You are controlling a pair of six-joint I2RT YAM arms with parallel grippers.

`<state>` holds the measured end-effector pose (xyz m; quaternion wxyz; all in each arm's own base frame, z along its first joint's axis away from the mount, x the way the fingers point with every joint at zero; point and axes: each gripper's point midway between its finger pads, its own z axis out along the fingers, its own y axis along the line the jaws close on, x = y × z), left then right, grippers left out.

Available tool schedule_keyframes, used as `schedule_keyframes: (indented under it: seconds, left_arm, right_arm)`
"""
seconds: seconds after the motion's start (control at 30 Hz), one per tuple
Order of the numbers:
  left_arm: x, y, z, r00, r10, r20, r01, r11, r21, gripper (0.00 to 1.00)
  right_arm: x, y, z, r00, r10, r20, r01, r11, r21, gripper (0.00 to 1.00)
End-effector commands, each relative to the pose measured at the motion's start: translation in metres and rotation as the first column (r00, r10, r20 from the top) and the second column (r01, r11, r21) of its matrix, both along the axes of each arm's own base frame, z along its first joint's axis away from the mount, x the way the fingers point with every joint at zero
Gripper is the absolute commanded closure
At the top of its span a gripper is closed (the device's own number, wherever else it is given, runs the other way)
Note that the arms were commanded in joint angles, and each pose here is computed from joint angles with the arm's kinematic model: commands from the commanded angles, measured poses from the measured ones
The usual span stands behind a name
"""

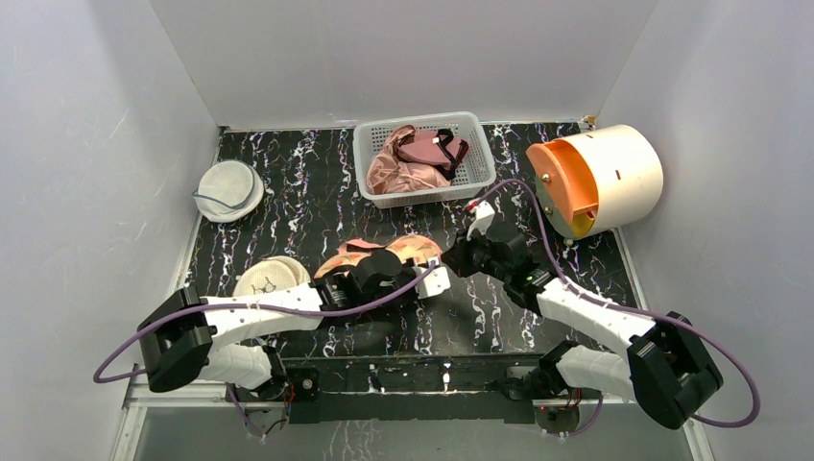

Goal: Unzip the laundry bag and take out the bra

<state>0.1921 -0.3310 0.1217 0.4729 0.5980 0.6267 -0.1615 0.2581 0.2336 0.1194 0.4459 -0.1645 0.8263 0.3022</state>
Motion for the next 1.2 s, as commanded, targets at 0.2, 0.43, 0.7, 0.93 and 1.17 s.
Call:
schedule_keyframes:
  seconds: [0.2,0.43,0.7,0.93,1.17]
  left_arm:
    - [-0.029,-0.013,0.022,0.989,-0.142,0.037,0.144,0.987,-0.077,1.0]
    - [-0.007,-0.004,-0.002,0.999,-0.018,0.03,0.017,0.999,0.044,1.0]
    - [-0.008,-0.002,-0.015,1.0,-0.016,-0.01,0.017,0.993,0.114,0.69]
    - [-0.03,-0.012,0.005,0.992,-0.112,-0.054,0.111,0.994,-0.021,0.38]
    - [-0.018,-0.014,0.004,0.996,-0.01,-0.087,0.009,1.0,-0.015,0.46]
  right_arm:
    - [0.05,-0.048,-0.009,0.996,-0.094,0.007,0.094,0.996,0.007,1.0]
    - [0.038,-0.039,0.0,1.0,-0.017,0.02,0.016,0.999,0.034,1.0]
    - [0.014,-0.041,0.017,0.997,0.034,0.065,-0.038,0.998,0.058,1.0]
    - [0.003,-0.029,0.028,0.994,0.091,0.054,-0.096,0.99,0.107,1.0]
    - [-0.04,0.032,0.028,0.979,0.199,0.046,-0.202,0.977,0.066,1.0]
